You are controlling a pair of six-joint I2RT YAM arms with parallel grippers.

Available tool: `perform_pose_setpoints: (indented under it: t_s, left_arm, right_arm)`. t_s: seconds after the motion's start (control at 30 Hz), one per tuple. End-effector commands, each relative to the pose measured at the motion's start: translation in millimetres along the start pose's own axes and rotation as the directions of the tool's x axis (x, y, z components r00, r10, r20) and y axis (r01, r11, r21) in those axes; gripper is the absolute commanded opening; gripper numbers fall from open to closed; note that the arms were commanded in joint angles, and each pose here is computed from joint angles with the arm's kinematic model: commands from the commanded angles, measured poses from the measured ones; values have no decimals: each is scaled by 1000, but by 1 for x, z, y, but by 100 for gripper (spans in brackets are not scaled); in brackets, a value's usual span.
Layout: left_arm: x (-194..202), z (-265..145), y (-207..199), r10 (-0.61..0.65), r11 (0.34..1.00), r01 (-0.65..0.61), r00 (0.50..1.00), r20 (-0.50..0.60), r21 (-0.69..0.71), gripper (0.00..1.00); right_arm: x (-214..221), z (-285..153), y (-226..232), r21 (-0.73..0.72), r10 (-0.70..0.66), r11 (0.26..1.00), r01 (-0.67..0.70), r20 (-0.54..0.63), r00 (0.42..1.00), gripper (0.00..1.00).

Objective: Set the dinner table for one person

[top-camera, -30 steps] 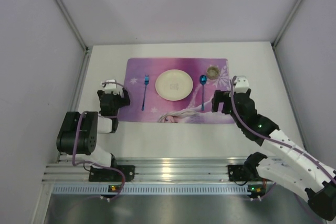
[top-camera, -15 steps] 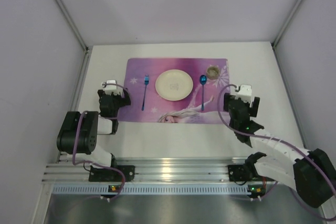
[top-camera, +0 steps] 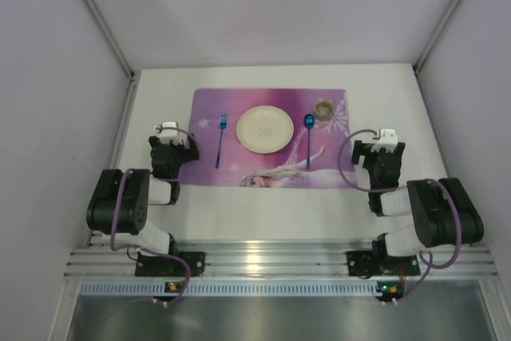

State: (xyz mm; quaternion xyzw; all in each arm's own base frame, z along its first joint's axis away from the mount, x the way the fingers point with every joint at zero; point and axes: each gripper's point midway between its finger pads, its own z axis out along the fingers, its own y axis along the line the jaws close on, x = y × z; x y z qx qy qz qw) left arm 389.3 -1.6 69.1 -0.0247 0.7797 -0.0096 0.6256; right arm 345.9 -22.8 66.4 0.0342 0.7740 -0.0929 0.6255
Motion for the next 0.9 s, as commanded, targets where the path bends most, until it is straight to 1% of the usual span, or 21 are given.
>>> perform_pose_setpoints:
  t_s: [0.0,0.07,0.43,0.63,0.67,0.73,0.87]
  left_arm:
    - [-15,1,-3,2,1000,-3,998,66,17,99]
    - [-14,1,-2,2,1000,-3,998,65,16,99]
    - [-15,1,-2,2,1000,-3,998,66,16,99]
    - [-15,1,-2,2,1000,-3,998,66,16,99]
    - [-15,1,-2,2,1000,-3,998,66,16,99]
    - [-14,1,-2,2,1000,-3,998,65,16,99]
    - [-14,1,-2,2,1000,-3,998,63,16,99]
  right_arm:
    - [-61,14,26,-152,31,988,-2,190,981,100]
    - [-64,13,26,-148,35,989,-4,208,978,100]
    - [-63,14,26,-151,34,988,-3,202,979,100]
    - [-62,17,23,-137,42,990,-16,191,981,100]
    - [-56,18,22,-132,41,991,-19,163,986,100]
    - [-60,22,17,-128,71,991,-51,162,984,100]
    - [-60,22,17,-131,72,990,-51,166,983,100]
